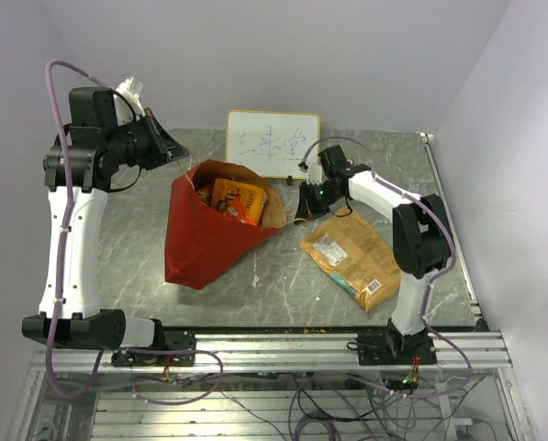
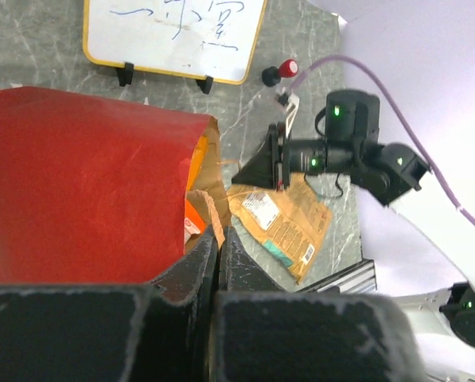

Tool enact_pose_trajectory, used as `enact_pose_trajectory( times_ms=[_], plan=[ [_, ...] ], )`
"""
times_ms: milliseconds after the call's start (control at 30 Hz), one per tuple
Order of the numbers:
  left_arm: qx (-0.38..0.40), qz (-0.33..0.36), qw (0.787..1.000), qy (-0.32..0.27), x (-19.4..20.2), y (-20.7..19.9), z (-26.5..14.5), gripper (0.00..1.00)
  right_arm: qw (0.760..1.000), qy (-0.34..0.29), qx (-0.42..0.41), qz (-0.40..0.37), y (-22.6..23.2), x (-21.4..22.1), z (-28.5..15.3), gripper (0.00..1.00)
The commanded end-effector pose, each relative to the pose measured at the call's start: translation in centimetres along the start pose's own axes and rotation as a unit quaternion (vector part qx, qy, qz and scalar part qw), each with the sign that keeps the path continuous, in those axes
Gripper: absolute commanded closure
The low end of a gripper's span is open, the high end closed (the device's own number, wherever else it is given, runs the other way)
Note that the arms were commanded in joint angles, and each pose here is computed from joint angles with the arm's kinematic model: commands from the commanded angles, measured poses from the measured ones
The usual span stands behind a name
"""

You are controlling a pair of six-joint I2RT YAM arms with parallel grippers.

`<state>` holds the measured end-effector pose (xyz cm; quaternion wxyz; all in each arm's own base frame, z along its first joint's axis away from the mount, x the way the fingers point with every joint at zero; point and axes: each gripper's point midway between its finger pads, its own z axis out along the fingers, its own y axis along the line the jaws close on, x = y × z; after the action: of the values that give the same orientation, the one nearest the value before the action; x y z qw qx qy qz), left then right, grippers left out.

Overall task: Take the snacks out of the paper bag
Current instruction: Adjust the paper bag at the center of the board, then take out the snack from the paper bag.

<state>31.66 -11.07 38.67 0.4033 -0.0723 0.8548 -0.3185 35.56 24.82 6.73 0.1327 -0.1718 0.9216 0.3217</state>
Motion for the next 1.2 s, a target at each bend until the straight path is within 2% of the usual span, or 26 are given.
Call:
enact_pose_trajectory(
  times_ms=[0, 67, 200, 333, 400, 533, 667, 800, 967, 1167],
  plan=[
    [0.056, -0.029, 0.998, -0.001, -0.8, -1.6, 1.8, 0.93, 0.999, -0.003, -0.02, -0.029, 5.4, 2.7, -2.0, 1.0],
    [0.111, -0.038, 0.993, 0.01, -0.4, -3.2, 2.0, 0.93, 0.999, 0.004, -0.02, -0.05, 8.1, 5.4, -1.8, 1.0],
    [0.134, -0.049, 0.99, -0.005, 0.5, -3.7, 1.4, 0.93, 0.997, -0.022, -0.036, -0.071, 12.2, 9.3, -2.1, 1.0],
    [0.144, -0.086, 0.986, 0.014, 2.7, -3.9, 0.9, 0.93, 0.997, -0.021, -0.054, -0.057, 12.7, 11.7, -1.9, 1.0],
    [0.134, -0.095, 0.986, 0.02, 3.7, -3.6, 0.4, 0.93, 0.997, -0.019, -0.021, -0.069, 11.7, 12.0, -2.6, 0.93],
    [0.115, -0.111, 0.987, 0.019, 5.1, -2.8, -0.1, 0.93, 0.991, -0.045, 0.072, -0.1, 8.7, 11.5, -4.8, 0.66],
    [0.109, -0.118, 0.987, 0.013, 5.5, -2.8, -1.0, 0.93, 0.981, -0.07, 0.117, -0.137, 8.2, 10.1, -7.4, 0.5],
    [0.094, -0.114, 0.989, 0.02, 5.7, -2.5, -1.3, 0.93, 0.968, -0.124, 0.115, -0.188, 10.0, 7.1, -10.1, 0.34],
    [0.105, -0.122, 0.987, 0.011, 5.0, -3.0, -1.0, 0.93, 0.96, -0.164, 0.056, -0.22, 13.8, 4.4, -10.4, 0.32],
    [0.107, -0.11, 0.988, 0.008, 3.6, -3.5, -0.7, 0.93, 0.948, -0.205, 0.044, -0.241, 16.9, 1.0, -8.1, 0.32]
  ],
)
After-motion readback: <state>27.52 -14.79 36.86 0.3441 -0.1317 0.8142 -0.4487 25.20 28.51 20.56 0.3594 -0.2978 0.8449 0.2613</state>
